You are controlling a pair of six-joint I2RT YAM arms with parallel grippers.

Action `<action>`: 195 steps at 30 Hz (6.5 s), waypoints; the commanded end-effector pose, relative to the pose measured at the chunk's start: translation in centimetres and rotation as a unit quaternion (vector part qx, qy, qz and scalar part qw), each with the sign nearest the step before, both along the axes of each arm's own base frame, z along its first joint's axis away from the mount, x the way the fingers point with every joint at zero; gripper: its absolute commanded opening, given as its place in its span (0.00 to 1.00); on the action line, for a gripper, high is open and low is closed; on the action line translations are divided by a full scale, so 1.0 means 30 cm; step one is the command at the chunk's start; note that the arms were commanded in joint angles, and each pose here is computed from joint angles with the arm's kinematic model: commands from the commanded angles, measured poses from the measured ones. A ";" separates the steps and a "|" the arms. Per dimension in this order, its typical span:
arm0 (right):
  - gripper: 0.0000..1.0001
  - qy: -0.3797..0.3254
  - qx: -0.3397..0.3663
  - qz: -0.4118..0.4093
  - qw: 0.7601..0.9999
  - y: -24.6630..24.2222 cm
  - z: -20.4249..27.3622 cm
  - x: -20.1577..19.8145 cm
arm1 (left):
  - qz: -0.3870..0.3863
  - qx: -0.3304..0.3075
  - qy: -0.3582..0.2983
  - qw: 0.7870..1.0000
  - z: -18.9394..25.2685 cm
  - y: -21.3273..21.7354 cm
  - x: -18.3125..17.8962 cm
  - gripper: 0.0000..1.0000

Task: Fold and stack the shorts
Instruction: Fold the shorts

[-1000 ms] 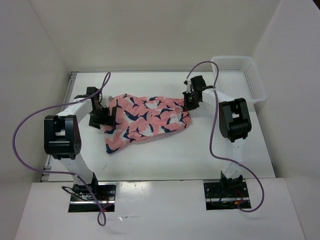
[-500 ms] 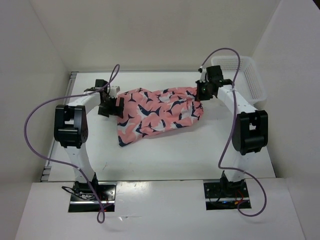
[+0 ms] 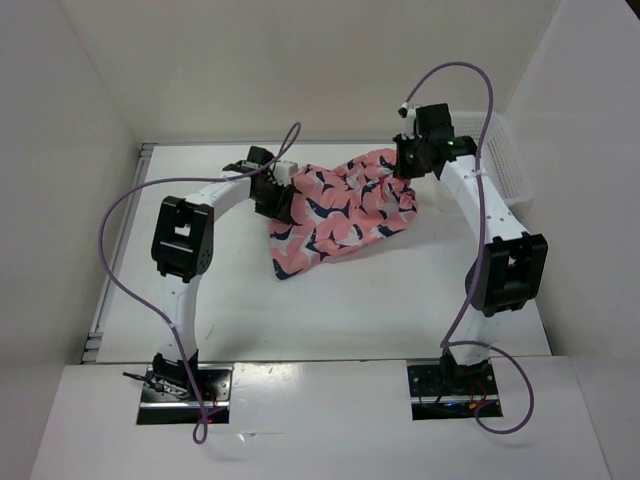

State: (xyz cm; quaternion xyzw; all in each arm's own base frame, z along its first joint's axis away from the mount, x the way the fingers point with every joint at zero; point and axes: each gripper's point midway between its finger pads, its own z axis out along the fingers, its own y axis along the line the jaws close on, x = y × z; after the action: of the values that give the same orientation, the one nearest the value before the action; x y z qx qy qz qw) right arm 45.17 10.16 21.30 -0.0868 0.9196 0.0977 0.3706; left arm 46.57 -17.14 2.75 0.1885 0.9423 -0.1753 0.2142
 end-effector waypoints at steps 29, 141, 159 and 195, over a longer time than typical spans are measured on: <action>0.00 0.010 0.025 0.206 0.978 0.968 -0.081 -0.120 | -0.064 -0.140 0.010 0.988 0.014 -0.141 0.055 0.34; 0.53 -0.185 -0.010 0.446 0.875 0.955 -0.085 -0.389 | 0.005 -0.096 0.011 0.995 0.152 0.058 0.074 0.71; 0.60 -0.194 -0.048 0.344 0.917 1.064 -0.278 -0.119 | 0.040 -0.081 -0.028 0.996 0.283 0.171 0.105 0.88; 0.18 -0.217 -0.040 0.313 0.924 1.060 -0.161 -0.088 | 0.030 -0.116 -0.003 0.993 0.256 0.159 0.085 0.88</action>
State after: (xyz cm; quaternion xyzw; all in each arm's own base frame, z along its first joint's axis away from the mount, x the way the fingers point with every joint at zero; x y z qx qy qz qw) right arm 42.56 41.13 7.79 -0.4051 0.7908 0.1153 0.4441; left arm 48.92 -11.65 10.44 0.1278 0.9274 -0.2516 0.2454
